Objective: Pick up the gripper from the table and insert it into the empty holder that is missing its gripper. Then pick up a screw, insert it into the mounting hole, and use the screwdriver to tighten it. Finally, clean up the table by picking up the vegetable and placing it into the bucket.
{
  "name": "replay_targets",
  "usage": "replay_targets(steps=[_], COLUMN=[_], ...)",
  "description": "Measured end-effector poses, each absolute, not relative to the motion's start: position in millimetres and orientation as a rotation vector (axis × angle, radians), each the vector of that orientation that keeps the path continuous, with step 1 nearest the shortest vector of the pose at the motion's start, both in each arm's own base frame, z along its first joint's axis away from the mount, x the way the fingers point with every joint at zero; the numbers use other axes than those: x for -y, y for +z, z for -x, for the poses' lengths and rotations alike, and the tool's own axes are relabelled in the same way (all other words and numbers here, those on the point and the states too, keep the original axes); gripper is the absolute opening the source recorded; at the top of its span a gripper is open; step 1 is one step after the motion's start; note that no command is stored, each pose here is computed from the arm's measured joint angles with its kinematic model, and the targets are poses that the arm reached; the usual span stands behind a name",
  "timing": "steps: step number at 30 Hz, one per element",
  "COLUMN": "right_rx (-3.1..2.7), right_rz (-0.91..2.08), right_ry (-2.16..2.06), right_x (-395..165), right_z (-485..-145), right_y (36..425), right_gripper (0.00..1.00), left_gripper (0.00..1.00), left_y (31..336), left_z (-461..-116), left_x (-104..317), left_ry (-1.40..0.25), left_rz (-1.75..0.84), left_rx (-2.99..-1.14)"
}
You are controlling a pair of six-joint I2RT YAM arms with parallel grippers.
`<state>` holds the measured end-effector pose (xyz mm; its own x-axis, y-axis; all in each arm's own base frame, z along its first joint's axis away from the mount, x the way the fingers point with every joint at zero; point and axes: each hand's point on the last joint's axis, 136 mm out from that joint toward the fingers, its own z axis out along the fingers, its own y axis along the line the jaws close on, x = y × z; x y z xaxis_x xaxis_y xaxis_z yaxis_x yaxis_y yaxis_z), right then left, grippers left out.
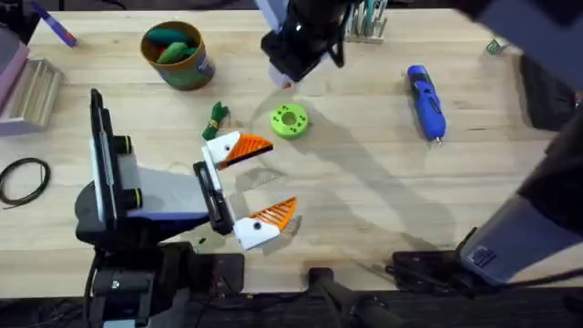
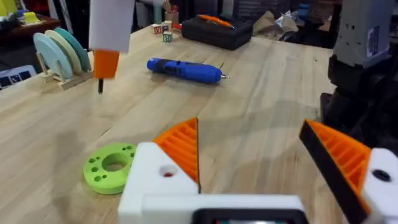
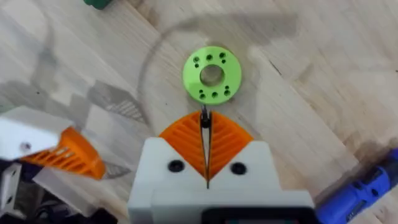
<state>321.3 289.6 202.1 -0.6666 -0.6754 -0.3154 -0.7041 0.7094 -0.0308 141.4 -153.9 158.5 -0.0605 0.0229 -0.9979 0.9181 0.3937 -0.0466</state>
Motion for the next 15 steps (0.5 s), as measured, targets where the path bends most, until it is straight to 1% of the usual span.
replay_targets(steps=[6, 10, 15], right_rx=[-2.561, -2.557, -2.597], right_rz=[1.065, 1.086, 1.121], right_ry=[0.158, 0.152, 0.123], right_x=[-272, -250, -228], right_z=[-303, -279, -256], right_y=[244, 267, 277], right_gripper=[0.006, 0.006, 0.006], left_gripper=[0.986, 0.986, 0.986], left_y=[159, 159, 159], left_z=[-141, -141, -141], left_x=[154, 154, 154], left_ry=[-0.927, -0.927, -0.927], left_rz=[-0.903, -0.903, -0.903], left_rx=[-1.439, -1.438, -1.439])
